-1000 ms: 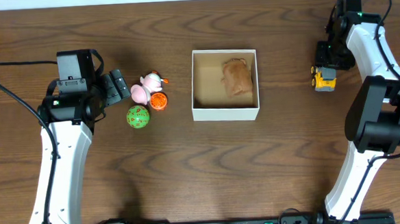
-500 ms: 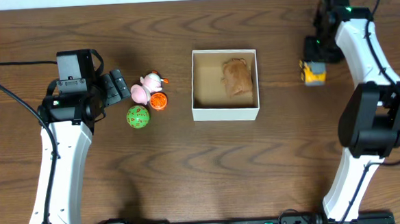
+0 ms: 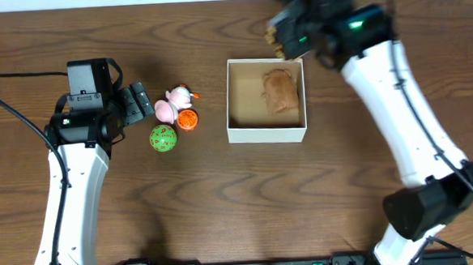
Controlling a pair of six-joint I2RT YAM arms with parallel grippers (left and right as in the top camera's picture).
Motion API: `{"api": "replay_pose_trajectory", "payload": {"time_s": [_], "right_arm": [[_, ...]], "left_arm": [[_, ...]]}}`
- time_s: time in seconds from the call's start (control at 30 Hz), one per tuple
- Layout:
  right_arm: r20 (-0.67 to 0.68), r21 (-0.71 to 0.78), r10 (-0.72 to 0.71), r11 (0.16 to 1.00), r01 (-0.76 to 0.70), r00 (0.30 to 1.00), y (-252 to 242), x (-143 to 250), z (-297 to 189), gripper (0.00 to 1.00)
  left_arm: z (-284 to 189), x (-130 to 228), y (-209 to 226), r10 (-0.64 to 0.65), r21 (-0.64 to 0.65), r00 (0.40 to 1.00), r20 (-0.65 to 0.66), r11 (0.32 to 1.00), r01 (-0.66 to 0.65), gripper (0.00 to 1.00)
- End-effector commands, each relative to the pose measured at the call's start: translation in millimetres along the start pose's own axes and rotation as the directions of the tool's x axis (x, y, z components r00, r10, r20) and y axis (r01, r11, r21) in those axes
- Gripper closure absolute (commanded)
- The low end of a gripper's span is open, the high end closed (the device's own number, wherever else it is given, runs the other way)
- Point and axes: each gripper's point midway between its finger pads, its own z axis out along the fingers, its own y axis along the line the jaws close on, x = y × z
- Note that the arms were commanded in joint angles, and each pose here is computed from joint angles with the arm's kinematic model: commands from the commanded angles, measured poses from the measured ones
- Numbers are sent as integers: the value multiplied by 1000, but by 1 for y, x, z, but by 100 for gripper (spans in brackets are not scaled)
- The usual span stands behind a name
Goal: Pack container
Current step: 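Carry the truck into the box beside the plush and release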
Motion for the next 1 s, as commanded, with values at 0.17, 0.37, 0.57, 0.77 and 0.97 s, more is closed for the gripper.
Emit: {"api": "replay_pose_trajectory", "payload": {"time_s": [0.17, 0.37, 0.57, 0.77, 0.97], "right_arm": [[-135, -142, -388, 918, 370, 912, 59, 37, 79, 99], [-130, -241, -627, 772, 589, 768, 69, 60, 119, 99], [-77, -328, -769, 621, 712, 635, 80, 78, 146, 98], [-58, -370, -767, 611, 700, 639, 90, 89, 165, 81], [-130, -251, -669, 736, 629, 731, 73, 70, 158, 46]], "left_arm": [[-5, -8, -1, -6, 7, 1000, 18, 1000, 6, 2], [-5, -8, -1, -7, 7, 1000, 18, 1000, 7, 2], [-5, -8, -1, -6, 7, 1000, 18, 1000, 6, 2], [-5, -8, -1, -7, 7, 1000, 18, 1000, 7, 2], [-5, -8, -1, -6, 7, 1000, 18, 1000, 6, 2]]}}
